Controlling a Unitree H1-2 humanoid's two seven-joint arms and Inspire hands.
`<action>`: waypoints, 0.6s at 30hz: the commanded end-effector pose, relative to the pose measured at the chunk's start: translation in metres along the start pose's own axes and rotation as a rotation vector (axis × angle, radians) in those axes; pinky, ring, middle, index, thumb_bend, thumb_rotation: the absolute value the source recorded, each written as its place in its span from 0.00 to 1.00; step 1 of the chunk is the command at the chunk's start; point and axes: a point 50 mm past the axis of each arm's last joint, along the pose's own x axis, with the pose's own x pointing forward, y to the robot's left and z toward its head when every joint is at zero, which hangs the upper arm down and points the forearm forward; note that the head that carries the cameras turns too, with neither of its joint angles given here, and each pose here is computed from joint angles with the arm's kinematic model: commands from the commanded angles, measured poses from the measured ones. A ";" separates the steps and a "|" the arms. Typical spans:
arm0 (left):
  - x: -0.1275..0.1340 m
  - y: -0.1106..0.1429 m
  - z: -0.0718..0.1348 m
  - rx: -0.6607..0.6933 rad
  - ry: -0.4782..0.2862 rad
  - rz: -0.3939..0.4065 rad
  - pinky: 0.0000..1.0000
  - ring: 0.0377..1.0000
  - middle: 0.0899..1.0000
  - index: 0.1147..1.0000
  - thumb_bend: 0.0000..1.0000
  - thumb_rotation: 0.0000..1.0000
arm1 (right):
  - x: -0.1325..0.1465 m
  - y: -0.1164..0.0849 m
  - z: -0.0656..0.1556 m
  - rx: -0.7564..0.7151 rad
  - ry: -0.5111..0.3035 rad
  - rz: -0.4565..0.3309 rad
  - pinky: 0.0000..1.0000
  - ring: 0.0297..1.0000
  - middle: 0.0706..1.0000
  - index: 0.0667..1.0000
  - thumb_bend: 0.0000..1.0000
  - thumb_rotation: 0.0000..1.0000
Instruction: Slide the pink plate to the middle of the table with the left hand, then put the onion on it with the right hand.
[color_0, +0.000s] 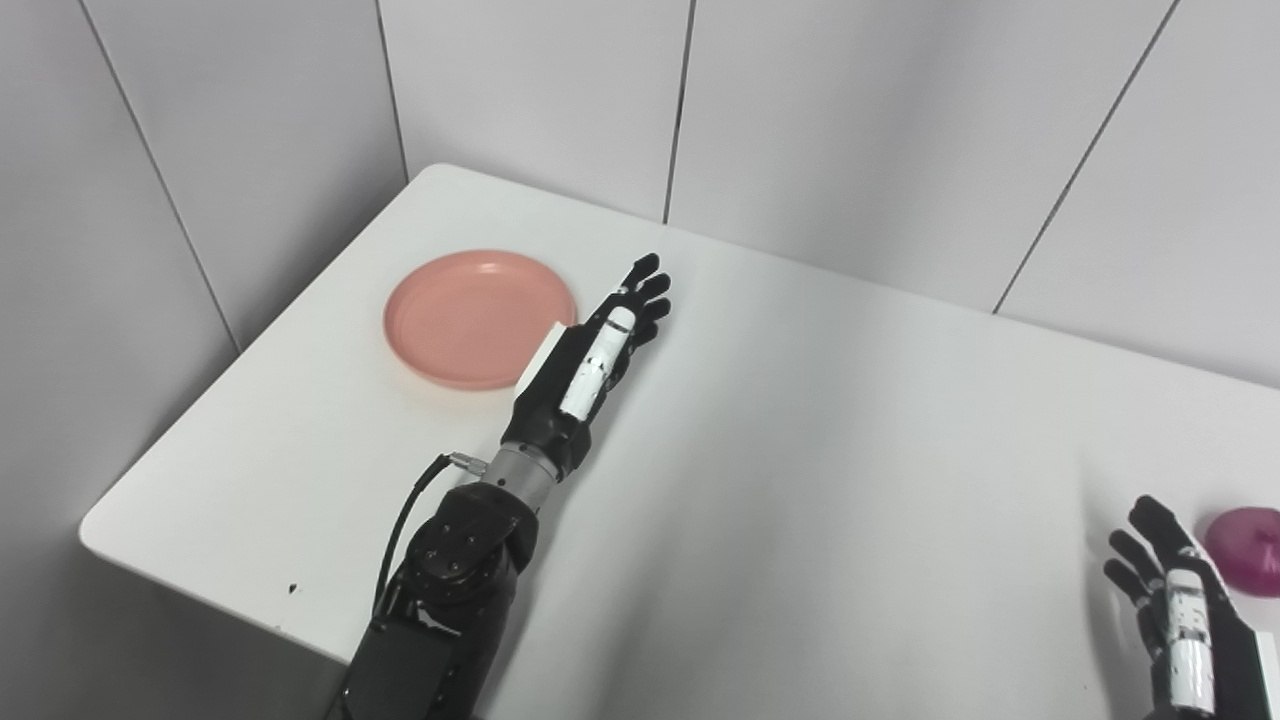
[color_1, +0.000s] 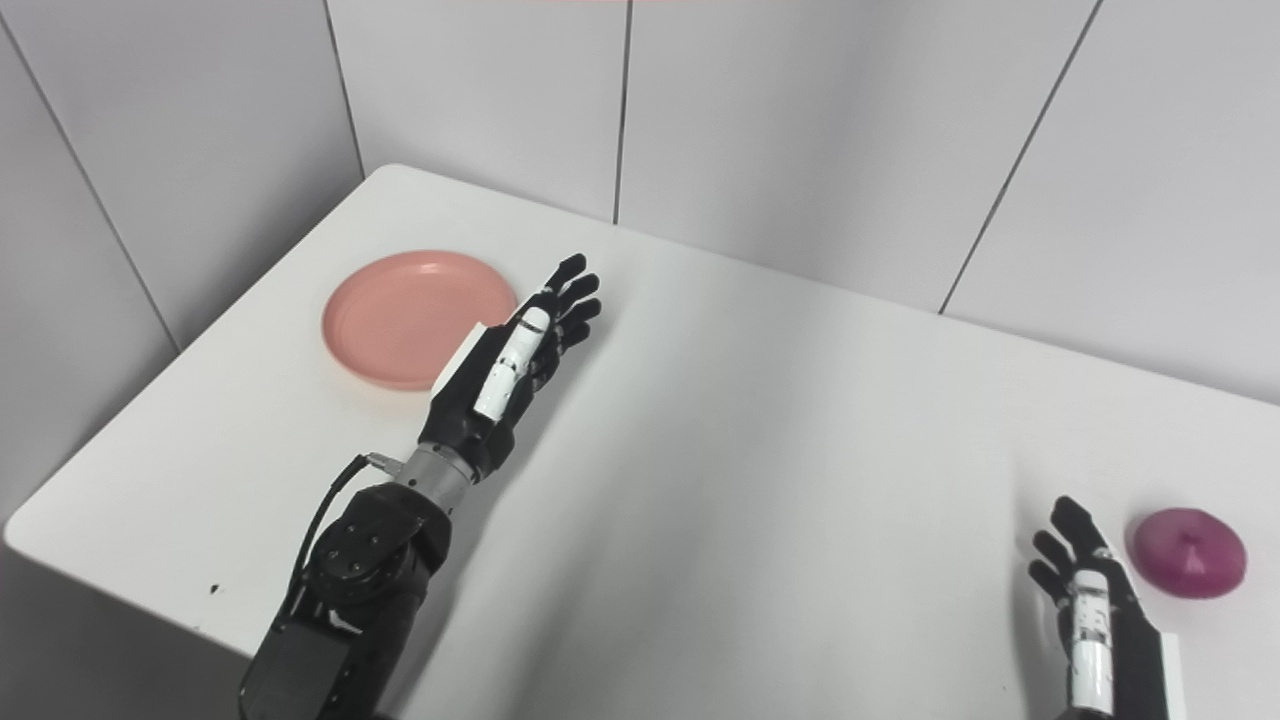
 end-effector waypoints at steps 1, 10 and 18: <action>0.013 0.002 0.018 0.008 -0.096 -0.022 0.96 0.92 0.94 0.92 0.43 1.00 | 0.005 0.000 0.013 -0.003 -0.064 0.000 0.87 0.87 0.89 0.85 0.25 0.95; 0.025 0.017 0.031 0.046 -0.128 0.004 0.94 0.91 0.93 0.90 0.49 1.00 | 0.006 0.000 0.014 -0.001 -0.064 -0.004 0.87 0.87 0.89 0.86 0.23 0.95; 0.034 0.033 0.038 0.054 -0.136 0.045 0.94 0.92 0.93 0.90 0.47 1.00 | 0.005 0.001 0.016 -0.002 -0.063 -0.001 0.86 0.87 0.89 0.86 0.25 0.94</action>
